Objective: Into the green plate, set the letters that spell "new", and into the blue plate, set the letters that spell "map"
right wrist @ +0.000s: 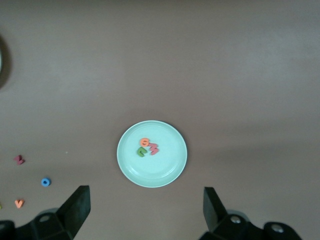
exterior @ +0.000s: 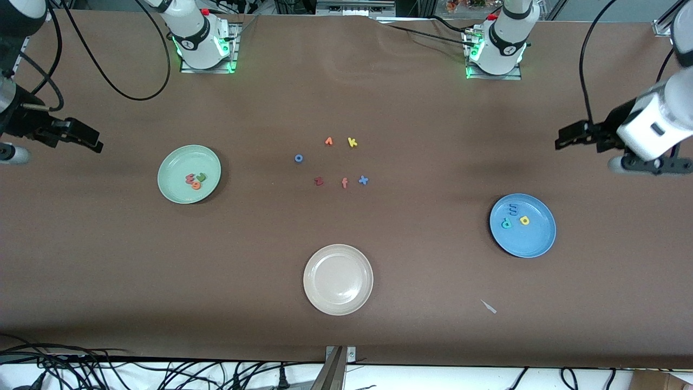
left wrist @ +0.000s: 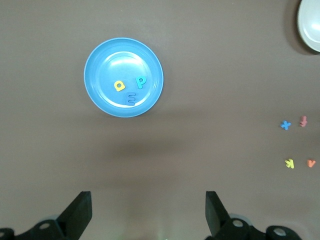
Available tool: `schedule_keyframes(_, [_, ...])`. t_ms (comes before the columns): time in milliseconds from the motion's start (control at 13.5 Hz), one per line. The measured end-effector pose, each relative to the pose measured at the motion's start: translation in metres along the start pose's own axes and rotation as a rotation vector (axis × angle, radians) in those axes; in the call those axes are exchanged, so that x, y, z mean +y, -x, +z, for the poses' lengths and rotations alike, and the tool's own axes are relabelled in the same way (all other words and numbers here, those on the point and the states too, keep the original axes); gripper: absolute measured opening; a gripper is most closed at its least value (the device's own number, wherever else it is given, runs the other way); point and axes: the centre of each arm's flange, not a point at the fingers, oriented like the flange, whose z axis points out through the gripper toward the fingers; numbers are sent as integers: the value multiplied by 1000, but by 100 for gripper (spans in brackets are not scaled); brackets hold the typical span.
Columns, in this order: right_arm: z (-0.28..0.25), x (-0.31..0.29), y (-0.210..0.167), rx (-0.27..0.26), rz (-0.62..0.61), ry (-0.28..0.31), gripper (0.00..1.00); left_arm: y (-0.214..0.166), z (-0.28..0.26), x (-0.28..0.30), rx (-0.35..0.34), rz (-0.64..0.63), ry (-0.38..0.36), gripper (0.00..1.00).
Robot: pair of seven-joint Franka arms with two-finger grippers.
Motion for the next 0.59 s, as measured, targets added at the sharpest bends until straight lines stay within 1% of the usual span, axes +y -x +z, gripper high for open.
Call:
schedule_keyframes(74, [-7, -13, 8, 12, -21, 11, 100, 7, -9, -1, 14, -6, -2, 100])
schedule_keyframes(223, [-12, -23, 15, 25, -40, 18, 100, 11, -11, -3, 18, -26, -4, 100])
schedule_keyframes(371, [-9, -16, 15, 11, -28, 21, 100, 9, -7, -2, 17, -27, -7, 100])
schedule_keyframes(593, [-7, -3, 14, 6, -6, 22, 100, 4, -10, 0, 62, -28, -6, 100])
